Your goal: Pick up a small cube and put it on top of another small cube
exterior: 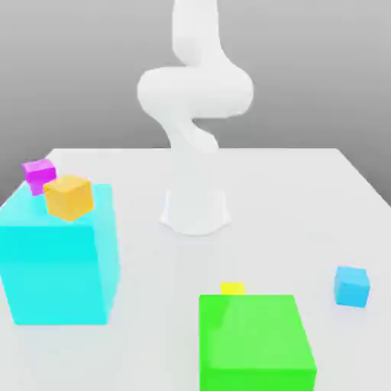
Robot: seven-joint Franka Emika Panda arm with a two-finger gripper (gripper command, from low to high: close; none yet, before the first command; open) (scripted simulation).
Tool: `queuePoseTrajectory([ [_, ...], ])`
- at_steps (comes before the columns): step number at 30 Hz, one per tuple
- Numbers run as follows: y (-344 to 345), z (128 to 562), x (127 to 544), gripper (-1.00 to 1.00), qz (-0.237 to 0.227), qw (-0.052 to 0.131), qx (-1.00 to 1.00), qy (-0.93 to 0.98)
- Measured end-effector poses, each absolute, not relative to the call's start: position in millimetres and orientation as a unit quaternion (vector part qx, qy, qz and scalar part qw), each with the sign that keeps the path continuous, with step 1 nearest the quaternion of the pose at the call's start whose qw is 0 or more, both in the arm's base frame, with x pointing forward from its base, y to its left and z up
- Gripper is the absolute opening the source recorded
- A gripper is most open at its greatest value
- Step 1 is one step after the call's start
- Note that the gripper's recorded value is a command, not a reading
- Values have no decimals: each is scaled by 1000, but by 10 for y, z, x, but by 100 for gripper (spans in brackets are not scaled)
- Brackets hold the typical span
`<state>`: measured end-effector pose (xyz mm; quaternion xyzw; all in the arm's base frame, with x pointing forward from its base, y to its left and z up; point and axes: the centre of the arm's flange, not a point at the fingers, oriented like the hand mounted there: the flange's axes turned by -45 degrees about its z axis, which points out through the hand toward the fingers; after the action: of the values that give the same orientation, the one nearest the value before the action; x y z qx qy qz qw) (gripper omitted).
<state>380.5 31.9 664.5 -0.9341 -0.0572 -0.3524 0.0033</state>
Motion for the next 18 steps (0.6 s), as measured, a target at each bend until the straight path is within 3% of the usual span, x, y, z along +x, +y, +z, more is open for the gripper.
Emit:
queuePoseTrajectory([
  [4,923,5819,4173,0,-290,4,-942,-166],
  [9,1689,4756,4268,0,-214,4,-930,-299],
  [14,2371,3682,3994,0,-136,2,-893,-429],
  [18,2847,2856,3495,0,-73,2,-841,-536],
])
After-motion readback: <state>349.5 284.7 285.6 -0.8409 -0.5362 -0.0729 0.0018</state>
